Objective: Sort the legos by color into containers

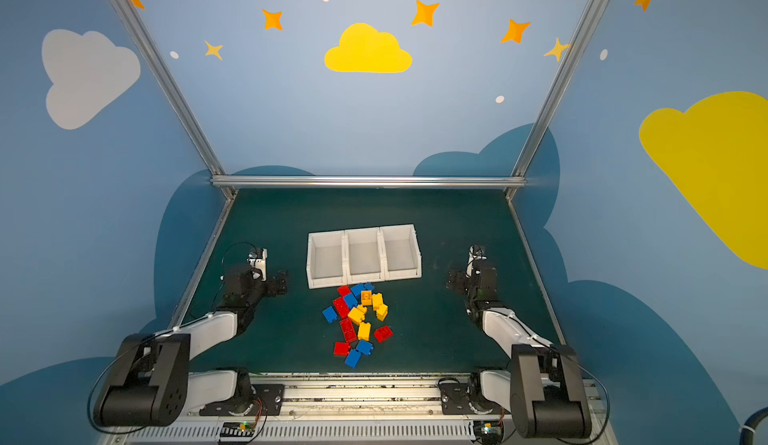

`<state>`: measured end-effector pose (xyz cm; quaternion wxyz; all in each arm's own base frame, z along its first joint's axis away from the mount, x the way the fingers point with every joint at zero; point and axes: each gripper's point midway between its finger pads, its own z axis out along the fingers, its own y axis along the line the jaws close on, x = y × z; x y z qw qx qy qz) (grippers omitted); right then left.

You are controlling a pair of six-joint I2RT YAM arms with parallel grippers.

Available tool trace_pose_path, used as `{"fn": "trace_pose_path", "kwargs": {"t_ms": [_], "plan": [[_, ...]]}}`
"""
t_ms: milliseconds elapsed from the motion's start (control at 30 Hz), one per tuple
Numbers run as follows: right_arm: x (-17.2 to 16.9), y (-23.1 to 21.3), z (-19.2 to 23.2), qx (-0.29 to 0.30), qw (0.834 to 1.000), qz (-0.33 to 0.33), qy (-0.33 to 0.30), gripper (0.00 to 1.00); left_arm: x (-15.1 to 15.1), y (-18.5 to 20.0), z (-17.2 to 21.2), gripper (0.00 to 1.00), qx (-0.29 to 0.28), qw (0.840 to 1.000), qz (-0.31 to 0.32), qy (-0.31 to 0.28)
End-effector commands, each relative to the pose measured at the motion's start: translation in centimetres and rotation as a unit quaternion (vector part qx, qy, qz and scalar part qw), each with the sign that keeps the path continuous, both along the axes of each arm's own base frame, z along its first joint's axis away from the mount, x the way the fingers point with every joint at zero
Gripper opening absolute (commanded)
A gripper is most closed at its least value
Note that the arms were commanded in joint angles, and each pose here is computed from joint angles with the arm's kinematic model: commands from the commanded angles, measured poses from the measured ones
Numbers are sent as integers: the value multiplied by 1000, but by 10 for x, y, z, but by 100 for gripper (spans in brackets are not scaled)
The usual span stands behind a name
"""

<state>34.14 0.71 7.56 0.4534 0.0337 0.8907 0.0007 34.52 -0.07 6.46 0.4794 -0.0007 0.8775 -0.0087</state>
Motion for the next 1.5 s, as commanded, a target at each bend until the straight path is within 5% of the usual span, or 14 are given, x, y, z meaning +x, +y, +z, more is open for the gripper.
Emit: {"fn": "trace_pose_path", "kwargs": {"t_ms": [0,1067,1133,1233,1467], "plan": [[50,-2,9,1,999,-6,-37,98,48,-8,17,99,-11,997,-35,-68],[50,-6,13,-2,999,-7,-41,98,49,-4,18,99,-17,997,-27,-68],[46,-11,29,-22,999,-15,-36,97,53,-7,38,99,-15,995,-33,-92],[27,-5,60,33,999,-40,8,97,46,-13,68,99,-26,998,-33,-46],[-23,83,101,103,987,104,60,96,5,-33,124,99,-79,997,-16,-19]]}}
